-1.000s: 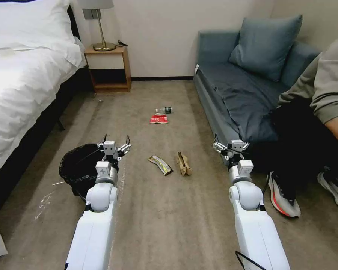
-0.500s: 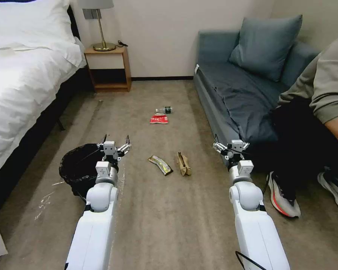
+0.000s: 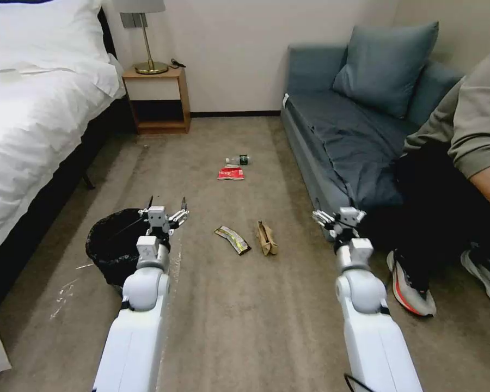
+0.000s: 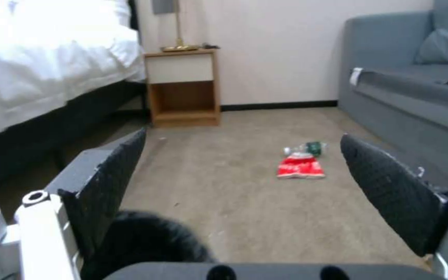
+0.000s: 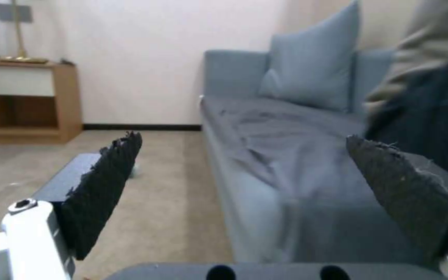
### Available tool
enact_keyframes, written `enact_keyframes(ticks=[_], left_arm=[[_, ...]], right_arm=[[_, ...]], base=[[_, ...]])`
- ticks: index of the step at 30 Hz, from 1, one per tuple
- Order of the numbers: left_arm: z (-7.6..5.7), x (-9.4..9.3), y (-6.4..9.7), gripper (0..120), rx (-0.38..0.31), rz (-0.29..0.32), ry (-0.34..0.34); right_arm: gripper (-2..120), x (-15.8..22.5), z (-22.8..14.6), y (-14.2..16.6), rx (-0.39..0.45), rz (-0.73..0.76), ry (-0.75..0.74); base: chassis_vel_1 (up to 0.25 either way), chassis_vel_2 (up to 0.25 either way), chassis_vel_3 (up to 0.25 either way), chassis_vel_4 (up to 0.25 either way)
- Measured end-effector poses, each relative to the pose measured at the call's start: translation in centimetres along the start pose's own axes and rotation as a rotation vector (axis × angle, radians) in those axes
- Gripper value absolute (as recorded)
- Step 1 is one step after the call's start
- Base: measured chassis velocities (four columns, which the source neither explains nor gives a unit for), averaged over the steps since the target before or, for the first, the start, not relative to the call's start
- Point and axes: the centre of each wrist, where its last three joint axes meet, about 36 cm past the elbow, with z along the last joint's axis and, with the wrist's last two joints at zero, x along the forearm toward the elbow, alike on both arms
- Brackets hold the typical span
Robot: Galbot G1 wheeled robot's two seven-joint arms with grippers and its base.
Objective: Pick up the trash bin, then pick up the garbage on the floor and place it into the trash bin.
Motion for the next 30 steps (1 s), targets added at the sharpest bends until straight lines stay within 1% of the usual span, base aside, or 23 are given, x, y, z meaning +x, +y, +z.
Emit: enact_keyframes(ticks=[1, 3, 4, 6, 7, 9, 10, 11, 12, 13, 15, 16, 18, 19, 21, 22, 23, 25, 26, 27, 28, 29, 30], left_arm=[[0.0, 0.0, 0.0, 100, 0.000, 0.000, 0.000], [-0.9, 2.1, 0.6, 100, -0.010, -0.027, 0.012], [-0.9, 2.1, 0.6, 100, -0.010, -0.027, 0.012], [-2.1, 4.7, 1.2, 100, -0.026, -0.060, 0.028], [-2.1, 4.7, 1.2, 100, -0.026, -0.060, 0.028], [-3.1, 6.5, 1.7, 100, -0.039, -0.084, 0.039], [-3.1, 6.5, 1.7, 100, -0.039, -0.084, 0.039], [-4.0, 7.8, 2.2, 100, -0.049, -0.109, 0.055], [-4.3, 8.1, 2.7, 100, -0.051, -0.115, 0.065], [-4.3, 8.1, 2.7, 100, -0.051, -0.115, 0.065], [-4.3, 8.2, 3.3, 99, -0.053, -0.092, 0.072], [-4.3, 8.2, 3.3, 99, -0.053, -0.092, 0.072], [-4.3, 8.3, 3.8, 98, -0.060, -0.055, 0.075], [-4.3, 8.3, 3.8, 98, -0.060, -0.055, 0.075], [-4.4, 8.3, 4.8, 97, -0.087, 0.018, 0.062], [-4.4, 8.2, 5.2, 96, -0.100, 0.038, 0.056], [-4.4, 8.2, 5.2, 96, -0.100, 0.038, 0.056], [-4.3, 7.6, 6.3, 96, -0.133, 0.097, 0.037], [-4.3, 7.6, 6.3, 96, -0.133, 0.097, 0.037], [-4.1, 7.1, 7.0, 95, -0.153, 0.144, 0.018], [-4.0, 6.1, 8.1, 93, -0.155, 0.179, -0.011], [-4.0, 6.1, 8.1, 93, -0.155, 0.179, -0.011], [-4.1, 5.6, 8.3, 92, -0.138, 0.154, -0.014]], right_arm=[[100, 0.0, 0.0, 0.0, 0.000, 0.000, 0.000], [100, 2.5, -0.3, -1.2, 0.011, 0.032, -0.023], [100, 2.5, -0.3, -1.2, 0.011, 0.032, -0.023], [100, 5.7, -0.9, -2.8, 0.034, 0.070, -0.050], [100, 5.7, -0.9, -2.8, 0.034, 0.070, -0.050], [100, 7.6, -1.5, -3.7, 0.054, 0.091, -0.066], [100, 7.6, -1.5, -3.7, 0.054, 0.091, -0.066], [100, 8.5, -2.2, -4.8, 0.078, 0.049, -0.074], [100, 8.7, -2.3, -5.1, 0.080, -0.006, -0.074], [100, 8.7, -2.3, -5.1, 0.080, -0.006, -0.074], [100, 8.6, -2.1, -5.6, 0.078, -0.109, -0.085], [100, 8.6, -2.1, -5.6, 0.078, -0.109, -0.085], [100, 8.4, -1.7, -6.2, 0.084, -0.203, -0.101], [100, 8.4, -1.7, -6.2, 0.084, -0.203, -0.101], [100, 8.0, -1.4, -6.8, 0.082, -0.307, -0.111], [100, 7.9, -1.3, -7.0, 0.081, -0.336, -0.112], [100, 7.9, -1.3, -7.0, 0.081, -0.336, -0.112], [100, 7.6, -0.9, -7.2, 0.085, -0.399, -0.117], [100, 7.6, -0.9, -7.2, 0.085, -0.399, -0.117], [100, 7.5, -0.5, -7.3, 0.088, -0.434, -0.130], [100, 7.4, 0.0, -7.4, 0.093, -0.472, -0.149], [100, 7.4, 0.0, -7.4, 0.093, -0.472, -0.149], [100, 7.4, 0.1, -7.4, 0.095, -0.480, -0.152]], base=[[0.000, 0.000, 0.000, 0.000], [0.000, 0.000, 0.000, 0.000], [0.000, 0.000, 0.000, 0.000], [0.000, 0.000, 0.000, 0.000], [0.000, 0.000, 0.000, 0.000], [0.000, 0.000, 0.000, 0.000], [0.000, 0.000, 0.000, 0.000], [0.000, 0.000, 0.000, 0.000], [0.000, 0.000, 0.000, 0.000], [0.000, 0.000, 0.000, 0.000], [0.000, 0.000, 0.000, 0.000], [0.000, 0.000, 0.000, 0.000], [0.000, 0.000, 0.000, 0.000], [0.000, 0.000, 0.000, 0.000], [0.000, 0.000, 0.000, 0.000], [0.000, 0.000, 0.000, 0.000], [0.000, 0.000, 0.000, 0.000], [0.000, 0.000, 0.000, 0.000], [0.000, 0.000, 0.000, 0.000], [0.000, 0.000, 0.000, 0.000], [0.000, 0.000, 0.000, 0.000], [0.000, 0.000, 0.000, 0.000], [0.000, 0.000, 0.000, 0.000]])
